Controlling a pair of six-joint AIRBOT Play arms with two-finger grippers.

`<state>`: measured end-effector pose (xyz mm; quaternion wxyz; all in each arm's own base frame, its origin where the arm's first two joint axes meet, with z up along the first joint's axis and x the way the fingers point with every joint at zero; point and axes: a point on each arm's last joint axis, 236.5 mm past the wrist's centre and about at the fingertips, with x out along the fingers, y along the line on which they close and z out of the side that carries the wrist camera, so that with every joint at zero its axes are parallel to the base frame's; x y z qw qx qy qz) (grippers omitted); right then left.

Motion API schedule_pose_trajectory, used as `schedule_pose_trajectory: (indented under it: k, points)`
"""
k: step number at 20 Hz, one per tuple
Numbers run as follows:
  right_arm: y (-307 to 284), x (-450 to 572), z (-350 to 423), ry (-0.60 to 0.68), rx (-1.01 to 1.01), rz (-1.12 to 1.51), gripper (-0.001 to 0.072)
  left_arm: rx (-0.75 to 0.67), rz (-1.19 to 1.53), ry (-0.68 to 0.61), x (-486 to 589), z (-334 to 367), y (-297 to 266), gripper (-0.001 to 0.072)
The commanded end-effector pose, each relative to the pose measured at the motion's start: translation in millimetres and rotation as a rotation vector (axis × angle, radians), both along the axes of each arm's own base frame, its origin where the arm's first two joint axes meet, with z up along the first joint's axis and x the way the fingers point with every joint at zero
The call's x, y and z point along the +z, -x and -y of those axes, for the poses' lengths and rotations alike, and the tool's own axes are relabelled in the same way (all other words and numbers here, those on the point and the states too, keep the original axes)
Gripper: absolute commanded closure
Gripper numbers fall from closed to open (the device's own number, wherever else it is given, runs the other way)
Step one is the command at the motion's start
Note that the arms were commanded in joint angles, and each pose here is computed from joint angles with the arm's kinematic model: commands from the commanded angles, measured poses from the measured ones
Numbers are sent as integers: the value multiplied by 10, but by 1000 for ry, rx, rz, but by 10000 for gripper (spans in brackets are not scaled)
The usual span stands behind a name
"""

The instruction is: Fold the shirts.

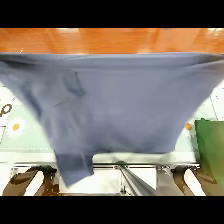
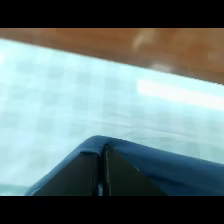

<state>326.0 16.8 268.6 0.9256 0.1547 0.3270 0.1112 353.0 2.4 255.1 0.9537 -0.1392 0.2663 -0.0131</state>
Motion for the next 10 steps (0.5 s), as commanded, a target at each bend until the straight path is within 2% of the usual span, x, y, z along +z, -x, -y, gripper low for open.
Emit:
schedule_pose_trajectory:
  k: [1, 5, 8, 10]
  points:
    - [-757, -859, 74, -177, 31, -144, 689, 43, -45, 97, -804, -60, -846, 680]
    - [-1601, -1671, 227, -378, -20, -212, 689, 60, -176, 136, -1648, -103, -1578, 680]
    - [-2032, -2053, 248, -498, -21, -261, 689, 64, -254, 236, -2117, -21, -1973, 680]
    - [-2205, -2254, 220, -490, -6, -285, 689, 62, -284, 293, -2309, 52, -2139, 680]
